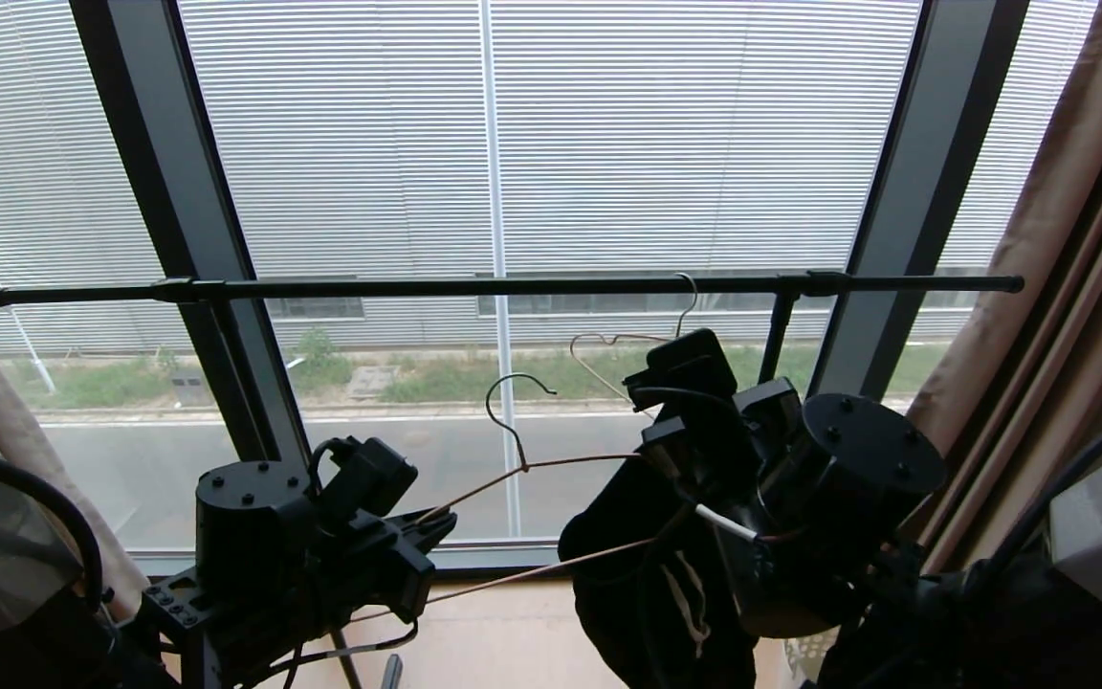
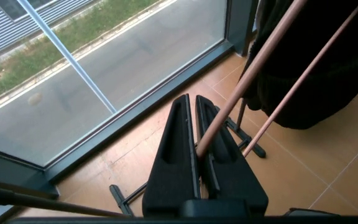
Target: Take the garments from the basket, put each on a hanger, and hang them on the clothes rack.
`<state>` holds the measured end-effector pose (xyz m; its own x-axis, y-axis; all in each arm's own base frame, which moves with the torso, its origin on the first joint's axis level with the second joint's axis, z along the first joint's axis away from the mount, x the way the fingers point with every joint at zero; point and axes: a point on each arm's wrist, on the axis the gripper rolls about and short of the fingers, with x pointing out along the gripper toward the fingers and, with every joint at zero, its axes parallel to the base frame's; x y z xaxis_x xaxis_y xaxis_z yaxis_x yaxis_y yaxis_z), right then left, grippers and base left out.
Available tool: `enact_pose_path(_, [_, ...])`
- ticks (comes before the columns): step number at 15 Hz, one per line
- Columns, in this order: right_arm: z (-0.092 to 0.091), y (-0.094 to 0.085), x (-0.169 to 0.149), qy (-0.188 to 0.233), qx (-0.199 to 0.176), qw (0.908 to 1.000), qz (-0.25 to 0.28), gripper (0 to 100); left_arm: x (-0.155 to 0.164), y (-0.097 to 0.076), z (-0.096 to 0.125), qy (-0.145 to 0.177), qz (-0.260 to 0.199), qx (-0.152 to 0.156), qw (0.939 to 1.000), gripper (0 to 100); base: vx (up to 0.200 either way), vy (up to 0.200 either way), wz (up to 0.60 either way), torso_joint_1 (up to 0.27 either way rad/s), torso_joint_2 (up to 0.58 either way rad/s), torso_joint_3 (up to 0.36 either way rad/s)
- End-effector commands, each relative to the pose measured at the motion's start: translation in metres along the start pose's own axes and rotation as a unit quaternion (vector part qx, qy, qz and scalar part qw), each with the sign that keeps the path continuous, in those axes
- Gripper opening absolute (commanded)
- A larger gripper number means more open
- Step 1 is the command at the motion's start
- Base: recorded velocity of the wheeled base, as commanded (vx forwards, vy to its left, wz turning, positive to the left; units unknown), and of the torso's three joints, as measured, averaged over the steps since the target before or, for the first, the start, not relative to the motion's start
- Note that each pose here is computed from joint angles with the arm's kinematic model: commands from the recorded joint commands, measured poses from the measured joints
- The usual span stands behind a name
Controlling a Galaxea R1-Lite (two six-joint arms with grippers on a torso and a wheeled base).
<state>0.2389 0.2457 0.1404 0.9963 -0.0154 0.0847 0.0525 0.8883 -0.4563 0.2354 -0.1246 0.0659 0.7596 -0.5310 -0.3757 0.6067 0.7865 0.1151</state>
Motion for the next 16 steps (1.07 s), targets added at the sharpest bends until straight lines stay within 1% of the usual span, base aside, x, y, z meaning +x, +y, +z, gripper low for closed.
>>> enact_pose_path(1, [0.008,0.018,-0.002,-0.008,0.000,0.9998,0.018,0,-0.001,-0.006,-0.001,0.002,-0.009,0.003,0.9999,0,0.000,0.000,0.00,0.000,0.00,0.000])
enact_pose_path(2, [0.013,0.021,-0.004,-0.012,0.003,0.9997,0.022,0,-0.001,-0.008,-0.001,0.003,-0.013,0.004,0.9999,0,0.000,0.000,0.00,0.000,0.00,0.000])
enact_pose_path(3, [0.021,0.027,-0.008,-0.024,0.012,0.9992,0.030,0,-0.001,-0.011,-0.002,0.004,-0.020,0.005,0.9998,0,0.000,0.000,0.00,0.000,0.00,0.000])
enact_pose_path(6, [0.030,0.034,-0.018,-0.036,0.020,0.9981,0.045,0,0.000,-0.013,-0.002,0.005,-0.022,0.007,0.9997,0,0.000,0.000,0.00,0.000,0.00,0.000])
enact_pose_path(9, [0.032,0.034,-0.021,-0.040,0.025,0.9978,0.048,0,-0.001,-0.013,-0.002,0.004,-0.021,0.003,0.9998,0,0.000,0.000,0.00,0.000,0.00,0.000])
enact_pose_path(12, [0.025,0.035,-0.024,-0.034,0.015,0.9979,0.052,0,-0.004,-0.013,-0.002,-0.011,-0.018,0.003,0.9998,0,0.000,0.000,0.00,0.000,0.00,0.000])
enact_pose_path(14, [0.026,0.039,-0.027,-0.040,0.021,0.9974,0.057,0,-0.005,-0.013,-0.001,-0.018,-0.017,-0.008,0.9997,0,0.000,0.000,0.00,0.000,0.00,0.000])
enact_pose_path(16, [0.025,0.040,-0.028,-0.040,0.022,0.9973,0.057,0,-0.005,-0.013,-0.001,-0.019,-0.017,-0.008,0.9997,0,0.000,0.000,0.00,0.000,0.00,0.000])
